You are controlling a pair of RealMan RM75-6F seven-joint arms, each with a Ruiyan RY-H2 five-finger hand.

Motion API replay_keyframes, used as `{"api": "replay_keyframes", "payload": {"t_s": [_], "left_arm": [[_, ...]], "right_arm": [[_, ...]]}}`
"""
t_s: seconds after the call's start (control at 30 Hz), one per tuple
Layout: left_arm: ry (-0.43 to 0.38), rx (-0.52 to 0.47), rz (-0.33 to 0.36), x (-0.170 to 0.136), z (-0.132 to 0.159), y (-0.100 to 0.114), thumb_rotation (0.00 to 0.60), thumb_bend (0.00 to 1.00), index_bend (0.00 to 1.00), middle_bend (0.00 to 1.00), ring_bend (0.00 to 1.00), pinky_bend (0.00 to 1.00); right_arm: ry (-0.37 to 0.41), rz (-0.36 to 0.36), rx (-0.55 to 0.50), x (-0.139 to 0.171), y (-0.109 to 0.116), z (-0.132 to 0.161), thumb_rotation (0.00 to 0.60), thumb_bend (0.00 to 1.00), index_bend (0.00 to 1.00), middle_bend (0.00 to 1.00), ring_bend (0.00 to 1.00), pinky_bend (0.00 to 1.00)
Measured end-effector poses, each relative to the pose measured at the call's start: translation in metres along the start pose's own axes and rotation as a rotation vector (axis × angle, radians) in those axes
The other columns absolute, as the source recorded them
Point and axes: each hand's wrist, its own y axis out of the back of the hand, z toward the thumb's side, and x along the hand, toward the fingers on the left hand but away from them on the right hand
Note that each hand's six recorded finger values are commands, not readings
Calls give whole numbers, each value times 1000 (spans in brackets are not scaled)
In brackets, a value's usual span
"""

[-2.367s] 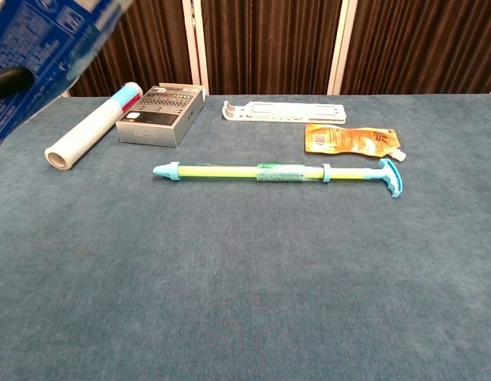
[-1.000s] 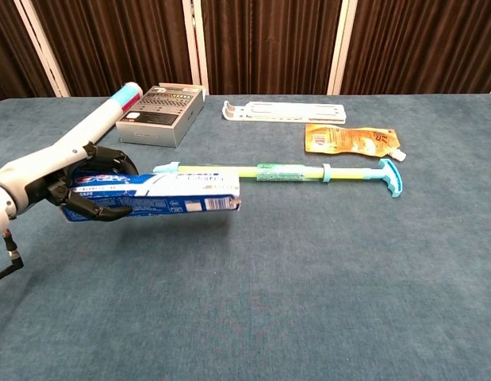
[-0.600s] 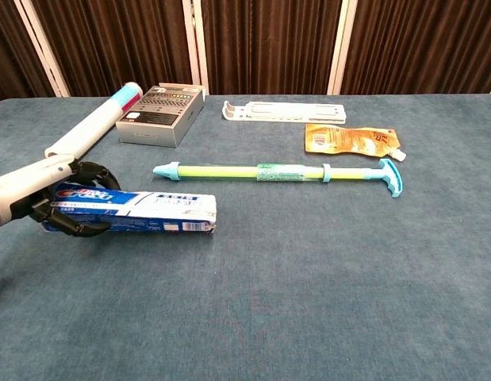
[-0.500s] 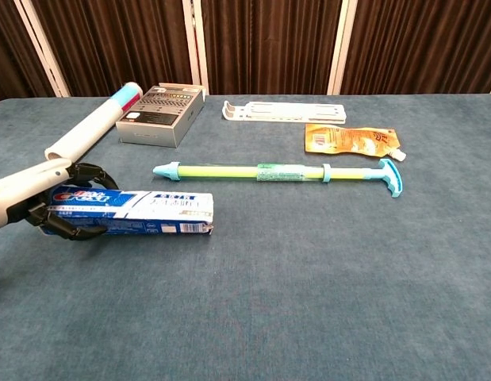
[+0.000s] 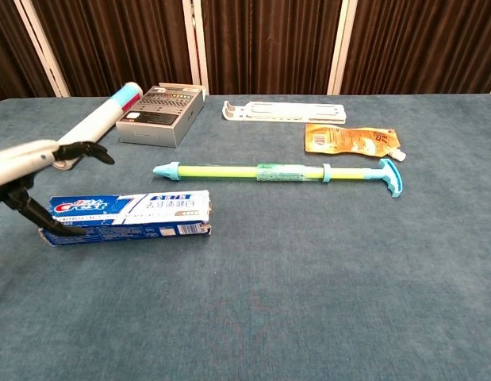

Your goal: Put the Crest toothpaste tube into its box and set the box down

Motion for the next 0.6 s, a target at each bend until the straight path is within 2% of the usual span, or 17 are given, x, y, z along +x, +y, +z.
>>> {"api": "replay_keyframes", "payload": {"t_s": [0.27,0.47,0.6], "left_arm": [[-3,16,96,-29,4,56,600,166,186,109,0,17],[50,144,199,-71,-11,111,600,165,209,134,0,30],[103,259,302,-106,-28,140,600,166,210,137,0,30]], "right_arm": [[-37,49,-1,4,-10,-16,600,165,267,169,144,0],[-50,102,17,11,-29,-29,600,165,267,173,144,0],[-59,146,88,18,-41,-46,600,165,267,173,144,0]]}}
